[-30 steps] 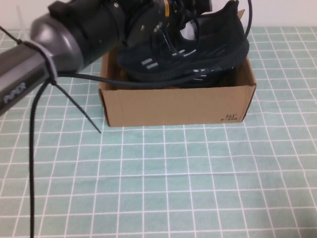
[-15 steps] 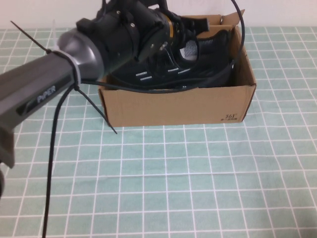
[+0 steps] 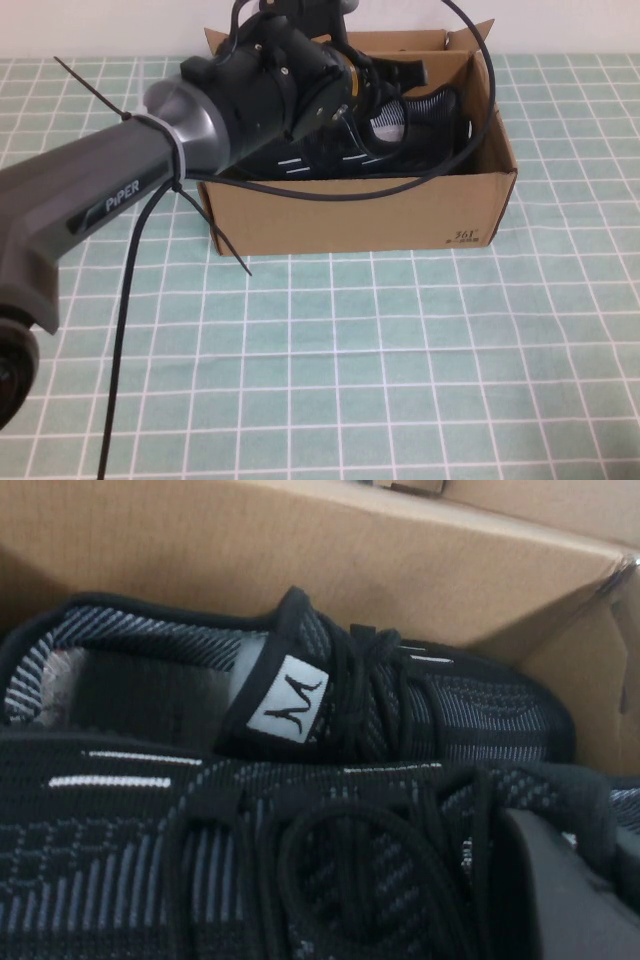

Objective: Put shoes into padded shoe box
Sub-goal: Place the shoe in the shoe box, then adjust the shoe

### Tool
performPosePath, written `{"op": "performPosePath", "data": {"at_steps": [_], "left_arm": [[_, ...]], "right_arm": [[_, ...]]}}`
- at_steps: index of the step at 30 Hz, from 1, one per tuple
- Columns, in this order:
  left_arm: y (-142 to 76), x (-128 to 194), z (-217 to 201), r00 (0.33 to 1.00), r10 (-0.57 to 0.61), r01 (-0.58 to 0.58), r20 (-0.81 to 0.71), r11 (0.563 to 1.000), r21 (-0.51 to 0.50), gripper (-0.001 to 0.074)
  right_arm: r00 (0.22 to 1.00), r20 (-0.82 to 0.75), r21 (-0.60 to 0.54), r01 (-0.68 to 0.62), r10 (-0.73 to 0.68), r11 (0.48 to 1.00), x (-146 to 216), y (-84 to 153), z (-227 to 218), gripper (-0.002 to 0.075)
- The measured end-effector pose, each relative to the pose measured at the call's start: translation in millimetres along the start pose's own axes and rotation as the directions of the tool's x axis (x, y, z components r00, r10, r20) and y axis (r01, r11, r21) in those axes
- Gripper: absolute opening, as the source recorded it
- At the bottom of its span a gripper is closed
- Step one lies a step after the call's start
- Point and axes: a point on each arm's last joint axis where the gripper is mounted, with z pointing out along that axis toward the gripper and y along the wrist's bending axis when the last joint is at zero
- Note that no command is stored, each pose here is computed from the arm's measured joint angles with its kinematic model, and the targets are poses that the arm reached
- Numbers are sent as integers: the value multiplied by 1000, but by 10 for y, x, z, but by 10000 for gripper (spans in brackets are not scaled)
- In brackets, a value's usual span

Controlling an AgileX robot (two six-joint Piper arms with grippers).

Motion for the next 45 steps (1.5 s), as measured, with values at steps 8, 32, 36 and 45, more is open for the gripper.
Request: {"op": "performPosePath", "data": {"at_steps": [8, 32, 36, 45], "left_arm": [[-2, -1, 0, 1000, 30, -30, 1, 1000, 2, 27], [517, -406, -399, 932, 341, -361, -124, 908, -214, 29], [869, -529, -381, 951, 239, -272, -193, 948, -163, 11], [1165, -376, -14, 922, 226, -257, -315, 965, -60, 8]], "right_arm": [[1000, 0, 0, 0, 0, 1000, 0, 0, 0, -8], [1000, 0, 0, 0, 0, 1000, 0, 0, 0, -8], [1000, 0, 0, 0, 0, 1000, 0, 0, 0, -8], [1000, 0, 0, 0, 0, 1000, 0, 0, 0, -8]]}}
